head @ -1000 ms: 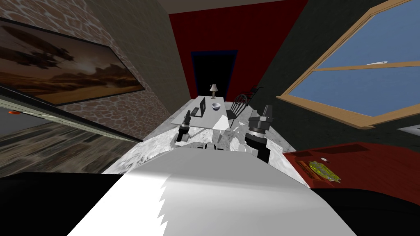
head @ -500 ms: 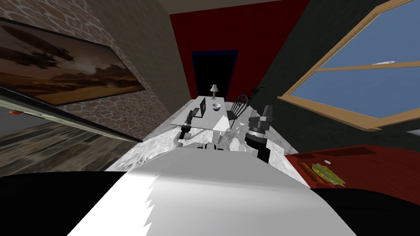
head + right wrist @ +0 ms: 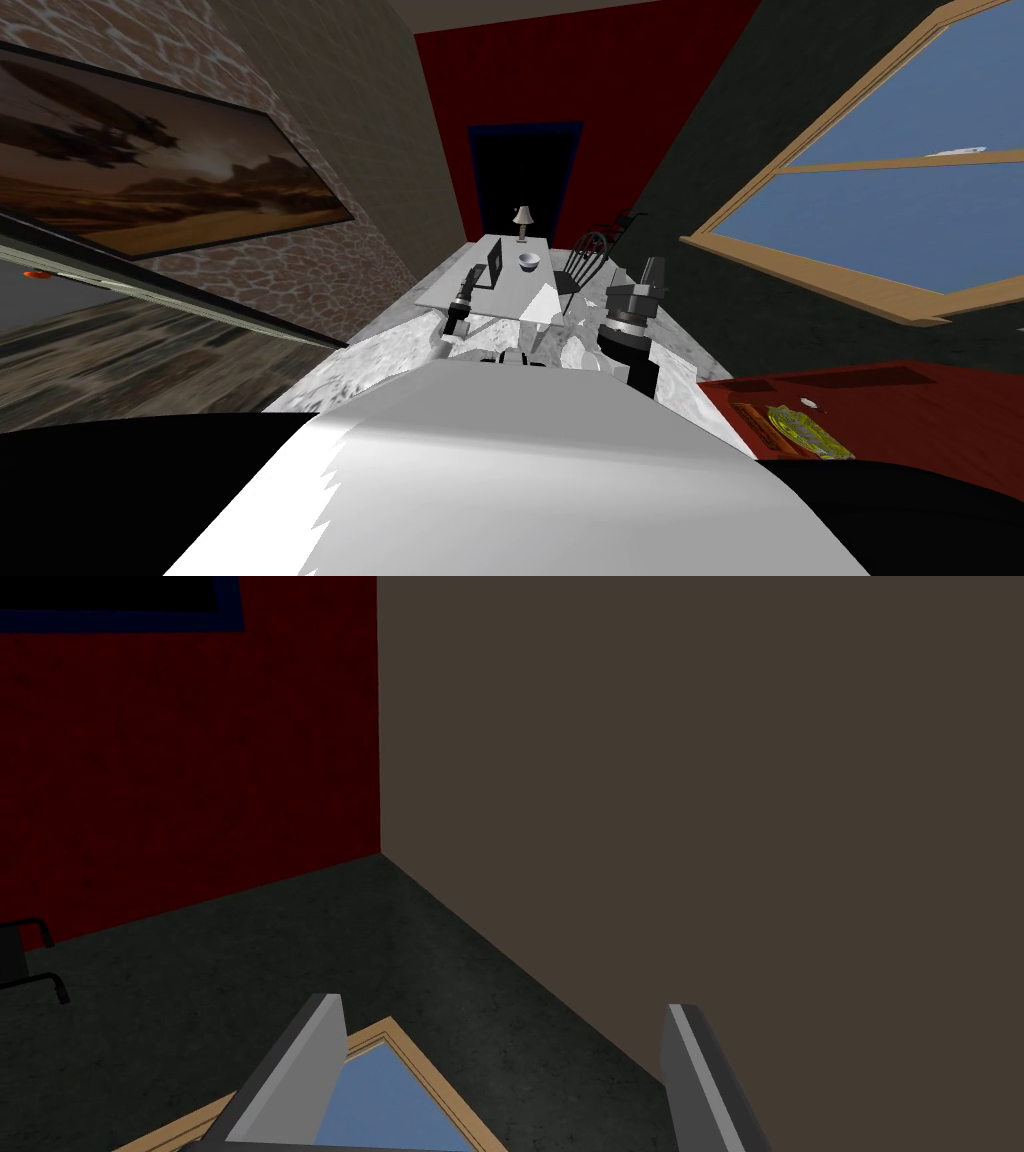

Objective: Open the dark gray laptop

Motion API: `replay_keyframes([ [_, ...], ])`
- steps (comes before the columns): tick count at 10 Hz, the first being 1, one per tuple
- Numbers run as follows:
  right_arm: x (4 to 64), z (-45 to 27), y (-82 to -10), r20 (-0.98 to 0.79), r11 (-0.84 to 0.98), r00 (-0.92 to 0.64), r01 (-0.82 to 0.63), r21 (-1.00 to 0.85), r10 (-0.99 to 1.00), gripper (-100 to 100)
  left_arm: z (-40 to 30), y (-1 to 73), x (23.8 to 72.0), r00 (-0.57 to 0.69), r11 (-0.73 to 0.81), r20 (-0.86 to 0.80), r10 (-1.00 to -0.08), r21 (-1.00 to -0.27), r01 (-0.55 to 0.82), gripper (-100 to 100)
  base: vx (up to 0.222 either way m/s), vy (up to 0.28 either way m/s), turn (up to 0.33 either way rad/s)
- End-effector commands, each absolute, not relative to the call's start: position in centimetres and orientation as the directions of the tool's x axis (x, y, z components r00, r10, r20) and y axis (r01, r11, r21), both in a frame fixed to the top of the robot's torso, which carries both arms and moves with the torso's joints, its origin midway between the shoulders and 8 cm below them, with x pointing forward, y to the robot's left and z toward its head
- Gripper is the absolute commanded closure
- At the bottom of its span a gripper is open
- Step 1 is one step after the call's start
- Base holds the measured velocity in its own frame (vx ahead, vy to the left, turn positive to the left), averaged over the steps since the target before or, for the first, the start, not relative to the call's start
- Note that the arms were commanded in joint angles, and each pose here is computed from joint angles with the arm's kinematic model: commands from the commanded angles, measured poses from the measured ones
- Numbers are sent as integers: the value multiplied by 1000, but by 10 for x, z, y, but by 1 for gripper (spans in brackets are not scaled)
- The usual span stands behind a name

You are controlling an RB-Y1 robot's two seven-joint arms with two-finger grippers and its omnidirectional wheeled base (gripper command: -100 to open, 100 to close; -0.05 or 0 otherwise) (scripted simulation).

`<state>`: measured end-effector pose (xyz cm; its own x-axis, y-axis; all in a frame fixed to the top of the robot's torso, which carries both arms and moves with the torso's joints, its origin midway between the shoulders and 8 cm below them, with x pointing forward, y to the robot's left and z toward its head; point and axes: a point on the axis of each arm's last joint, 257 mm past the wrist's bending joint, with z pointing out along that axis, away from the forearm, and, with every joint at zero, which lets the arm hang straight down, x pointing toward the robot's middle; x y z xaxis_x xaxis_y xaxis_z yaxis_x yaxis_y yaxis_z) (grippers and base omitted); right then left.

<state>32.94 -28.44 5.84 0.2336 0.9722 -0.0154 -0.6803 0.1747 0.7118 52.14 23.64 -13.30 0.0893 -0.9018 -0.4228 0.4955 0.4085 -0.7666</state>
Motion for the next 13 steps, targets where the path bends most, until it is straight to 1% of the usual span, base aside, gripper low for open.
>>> replay_keyframes([
  [1, 329, 58, -284, -15, 175, 234, -680, 712, 972, 0, -139, 230, 534, 85, 418, -435, -896, -766, 489, -100, 39, 0, 14],
  [2, 329, 58, -284, -15, 175, 234, -680, 712, 972, 0, -148, 231, 534, 79, 420, -437, -896, -774, 474, -100, 29, 0, 5],
  [9, 329, 58, -284, -15, 175, 234, -680, 712, 972, 0, -165, 201, 570, 53, 446, -476, -878, -771, 454, -100, 38, 1, 15],
  [13, 329, 58, -284, -15, 175, 234, -680, 712, 972, 0, -177, 189, 582, 35, 458, -494, -869, -774, 437, -100, 36, -1, 11],
])
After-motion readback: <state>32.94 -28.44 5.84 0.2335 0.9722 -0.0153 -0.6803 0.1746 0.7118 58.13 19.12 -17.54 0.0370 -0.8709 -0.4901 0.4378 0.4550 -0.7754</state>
